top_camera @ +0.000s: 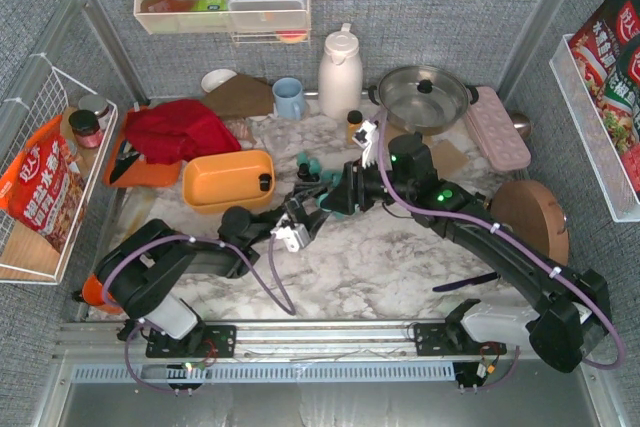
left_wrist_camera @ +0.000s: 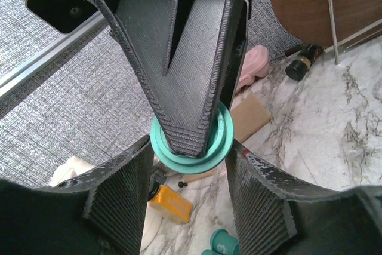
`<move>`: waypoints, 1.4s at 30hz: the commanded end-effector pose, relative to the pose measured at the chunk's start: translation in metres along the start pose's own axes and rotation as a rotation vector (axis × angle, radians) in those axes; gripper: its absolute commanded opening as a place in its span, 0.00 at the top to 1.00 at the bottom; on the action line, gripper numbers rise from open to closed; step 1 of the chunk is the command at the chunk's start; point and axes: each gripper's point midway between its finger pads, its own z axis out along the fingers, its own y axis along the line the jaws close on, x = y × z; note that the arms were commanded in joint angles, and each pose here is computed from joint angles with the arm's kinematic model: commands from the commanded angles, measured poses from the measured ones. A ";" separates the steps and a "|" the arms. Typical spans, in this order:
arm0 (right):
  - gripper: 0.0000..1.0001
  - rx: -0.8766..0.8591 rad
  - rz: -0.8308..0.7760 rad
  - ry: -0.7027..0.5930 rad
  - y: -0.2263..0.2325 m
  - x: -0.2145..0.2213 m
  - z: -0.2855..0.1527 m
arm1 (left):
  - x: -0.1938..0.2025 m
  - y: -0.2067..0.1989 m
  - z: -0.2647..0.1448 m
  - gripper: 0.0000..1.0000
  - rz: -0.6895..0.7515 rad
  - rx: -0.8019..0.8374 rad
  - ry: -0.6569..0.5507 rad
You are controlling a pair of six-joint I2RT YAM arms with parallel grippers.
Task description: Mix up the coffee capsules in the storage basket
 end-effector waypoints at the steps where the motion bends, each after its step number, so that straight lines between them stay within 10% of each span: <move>1: 0.66 -0.056 -0.017 -0.026 0.011 -0.008 0.000 | -0.015 0.003 0.000 0.40 0.006 -0.001 -0.056; 19: 0.65 -0.116 -0.003 0.002 0.009 0.004 0.003 | -0.026 -0.001 -0.001 0.50 -0.047 0.021 -0.089; 30: 0.21 -0.056 -0.015 0.007 -0.002 0.007 -0.001 | -0.023 0.000 0.000 0.56 -0.051 0.016 -0.080; 42: 0.05 0.158 -0.103 -0.035 -0.029 -0.002 -0.027 | -0.002 0.005 -0.015 0.56 -0.110 -0.054 0.011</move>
